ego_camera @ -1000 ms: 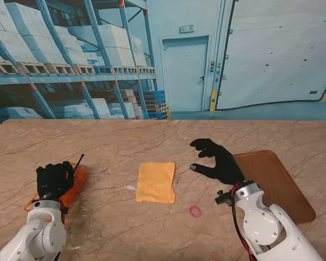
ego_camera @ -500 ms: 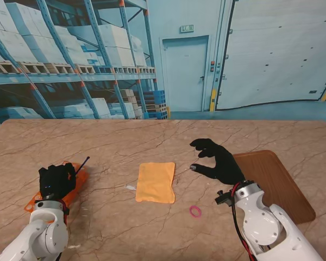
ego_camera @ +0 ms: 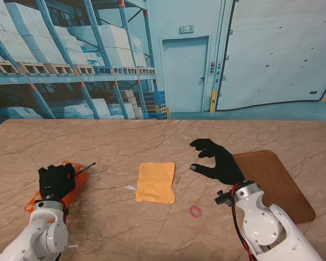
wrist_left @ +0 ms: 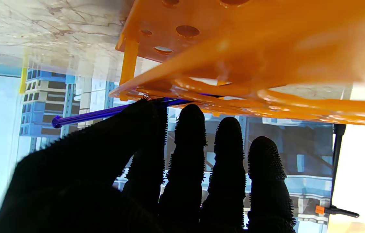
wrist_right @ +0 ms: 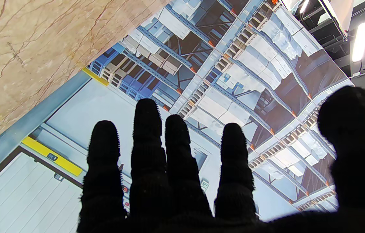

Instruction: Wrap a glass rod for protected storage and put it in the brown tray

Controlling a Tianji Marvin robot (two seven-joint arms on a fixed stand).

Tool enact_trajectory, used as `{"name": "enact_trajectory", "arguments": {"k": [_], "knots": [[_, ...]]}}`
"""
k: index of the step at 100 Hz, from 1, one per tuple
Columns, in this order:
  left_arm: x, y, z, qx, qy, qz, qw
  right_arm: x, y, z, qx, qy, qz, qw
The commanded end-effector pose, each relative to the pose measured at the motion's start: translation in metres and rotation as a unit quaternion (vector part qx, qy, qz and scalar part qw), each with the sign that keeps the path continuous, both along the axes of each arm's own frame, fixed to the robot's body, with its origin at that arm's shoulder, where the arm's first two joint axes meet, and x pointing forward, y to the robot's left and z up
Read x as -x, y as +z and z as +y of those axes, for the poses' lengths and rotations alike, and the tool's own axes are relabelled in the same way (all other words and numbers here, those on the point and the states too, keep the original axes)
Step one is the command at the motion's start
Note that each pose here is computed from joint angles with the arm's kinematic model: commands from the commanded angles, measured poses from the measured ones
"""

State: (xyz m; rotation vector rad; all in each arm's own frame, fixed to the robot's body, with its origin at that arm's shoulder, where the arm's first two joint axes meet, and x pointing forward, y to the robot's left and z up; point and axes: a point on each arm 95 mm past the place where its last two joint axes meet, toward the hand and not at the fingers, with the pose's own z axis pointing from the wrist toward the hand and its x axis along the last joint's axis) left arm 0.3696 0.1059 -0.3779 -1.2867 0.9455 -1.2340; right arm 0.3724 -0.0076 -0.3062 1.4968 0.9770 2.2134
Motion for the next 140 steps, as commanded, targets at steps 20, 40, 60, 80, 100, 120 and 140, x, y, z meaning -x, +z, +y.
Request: {"name": "enact_trajectory", "arguments": {"k": [20, 40, 60, 80, 100, 120, 140], "knots": [[0.0006, -0.0058, 0.0004, -0.011, -0.006, 0.011, 0.9999, 0.0017, 0.0007, 0.0025, -0.004, 0.001, -0.002, 1.0], [-0.0001, -0.0063, 0.0003, -0.011, -0.009, 0.01, 0.9999, 0.0017, 0.0007, 0.0023, -0.003, 0.001, -0.002, 1.0], [-0.0001, -0.0053, 0.0012, -0.011, -0.013, 0.007, 0.9998, 0.0017, 0.0007, 0.0023, -0.003, 0.001, -0.002, 1.0], [-0.0009, -0.0053, 0.0006, -0.009, -0.019, 0.007, 0.9998, 0.0015, 0.0007, 0.0024, -0.003, 0.0, -0.002, 1.0], [-0.0021, -0.0076, -0.0005, -0.014, -0.019, 0.01, 0.9997, 0.0021, 0.0011, 0.0017, -0.004, -0.002, -0.004, 1.0], [-0.0037, -0.0102, -0.0021, -0.018, -0.017, 0.01, 0.9996, 0.0025, 0.0012, 0.0015, -0.004, -0.002, -0.005, 1.0], [-0.005, -0.0105, -0.0037, -0.016, -0.021, 0.012, 0.9996, 0.0025, 0.0012, 0.0015, -0.004, -0.002, -0.005, 1.0]]}}
